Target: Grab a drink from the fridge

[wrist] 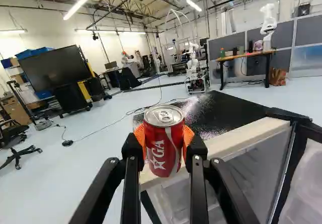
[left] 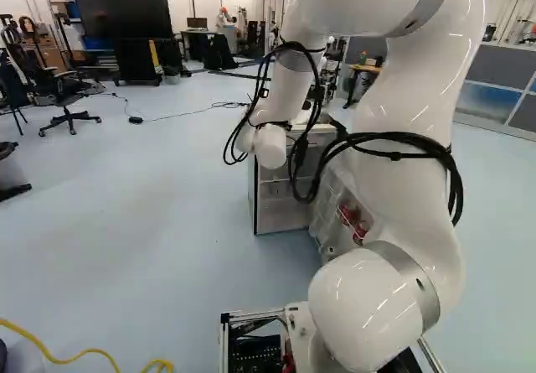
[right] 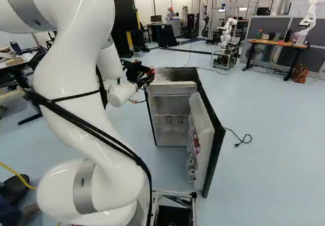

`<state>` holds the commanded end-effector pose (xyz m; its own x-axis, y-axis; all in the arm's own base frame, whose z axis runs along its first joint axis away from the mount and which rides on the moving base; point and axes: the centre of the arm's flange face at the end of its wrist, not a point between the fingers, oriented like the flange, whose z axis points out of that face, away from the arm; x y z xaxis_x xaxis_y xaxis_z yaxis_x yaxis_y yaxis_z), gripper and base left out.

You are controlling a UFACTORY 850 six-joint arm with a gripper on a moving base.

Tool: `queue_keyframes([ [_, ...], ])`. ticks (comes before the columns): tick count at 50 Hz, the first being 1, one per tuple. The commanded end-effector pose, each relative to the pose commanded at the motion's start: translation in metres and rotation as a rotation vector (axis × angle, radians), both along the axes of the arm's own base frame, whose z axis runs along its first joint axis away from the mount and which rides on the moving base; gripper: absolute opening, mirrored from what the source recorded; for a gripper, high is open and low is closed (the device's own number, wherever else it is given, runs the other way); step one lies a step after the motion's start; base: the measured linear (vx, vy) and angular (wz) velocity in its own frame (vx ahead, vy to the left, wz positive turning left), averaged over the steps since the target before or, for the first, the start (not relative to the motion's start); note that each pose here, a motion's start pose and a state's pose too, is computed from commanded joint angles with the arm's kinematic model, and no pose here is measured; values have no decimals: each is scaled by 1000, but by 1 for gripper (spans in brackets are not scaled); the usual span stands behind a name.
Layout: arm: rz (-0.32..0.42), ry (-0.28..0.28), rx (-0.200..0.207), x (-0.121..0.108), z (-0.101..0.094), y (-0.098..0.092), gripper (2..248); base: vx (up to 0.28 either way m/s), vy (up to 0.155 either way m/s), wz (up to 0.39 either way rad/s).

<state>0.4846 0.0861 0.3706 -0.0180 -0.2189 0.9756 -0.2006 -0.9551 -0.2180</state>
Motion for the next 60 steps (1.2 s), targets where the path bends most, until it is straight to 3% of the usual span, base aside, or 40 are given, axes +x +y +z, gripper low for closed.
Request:
queue_keyframes([
  [26, 59, 58, -28, 21, -7, -25, 92, 0, 0, 0],
  [60, 117, 47, -82, 46, -9, -61, 92, 0, 0, 0],
])
